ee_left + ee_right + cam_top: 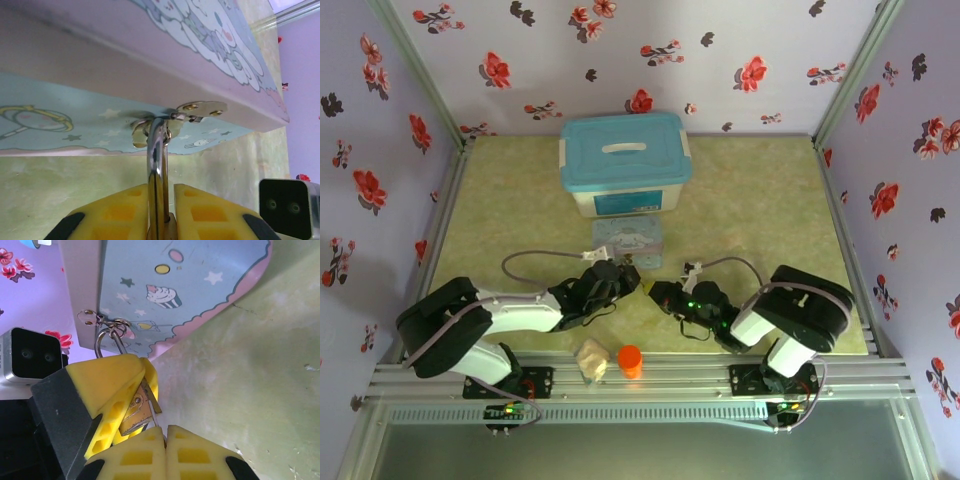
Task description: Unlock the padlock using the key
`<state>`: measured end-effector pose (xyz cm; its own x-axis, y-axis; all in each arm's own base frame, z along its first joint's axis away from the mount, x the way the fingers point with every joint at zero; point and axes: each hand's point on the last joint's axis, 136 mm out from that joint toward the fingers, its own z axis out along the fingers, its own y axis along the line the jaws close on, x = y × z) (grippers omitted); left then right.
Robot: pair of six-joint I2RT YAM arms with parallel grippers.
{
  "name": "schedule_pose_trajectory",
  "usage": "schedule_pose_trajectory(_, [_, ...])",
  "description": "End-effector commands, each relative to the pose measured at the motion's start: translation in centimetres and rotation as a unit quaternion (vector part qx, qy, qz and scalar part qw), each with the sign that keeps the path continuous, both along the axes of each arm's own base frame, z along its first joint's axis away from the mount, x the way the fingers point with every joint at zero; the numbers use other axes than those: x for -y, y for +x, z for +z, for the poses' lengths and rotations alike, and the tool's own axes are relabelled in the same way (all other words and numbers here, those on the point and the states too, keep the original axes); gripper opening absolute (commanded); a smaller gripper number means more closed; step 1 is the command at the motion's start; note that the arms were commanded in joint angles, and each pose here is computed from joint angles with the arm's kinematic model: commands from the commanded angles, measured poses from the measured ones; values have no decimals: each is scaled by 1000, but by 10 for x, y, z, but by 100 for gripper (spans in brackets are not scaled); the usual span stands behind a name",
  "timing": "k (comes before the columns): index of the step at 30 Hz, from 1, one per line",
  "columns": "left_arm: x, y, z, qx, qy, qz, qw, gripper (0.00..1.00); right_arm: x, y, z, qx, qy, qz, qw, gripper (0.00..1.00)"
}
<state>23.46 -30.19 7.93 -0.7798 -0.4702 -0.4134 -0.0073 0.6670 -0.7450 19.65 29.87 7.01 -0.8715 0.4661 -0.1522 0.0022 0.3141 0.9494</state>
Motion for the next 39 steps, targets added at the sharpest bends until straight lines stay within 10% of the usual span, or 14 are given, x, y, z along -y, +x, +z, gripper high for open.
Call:
schedule_pose_trajectory(1, [8,9,39,38,-67,17,997,0,-12,-2,13,9,34,12,999,0])
schedule_pose_trajectory(39, [4,13,52,55,-146,41,987,0,-15,-5,47,33,76,11,996,0])
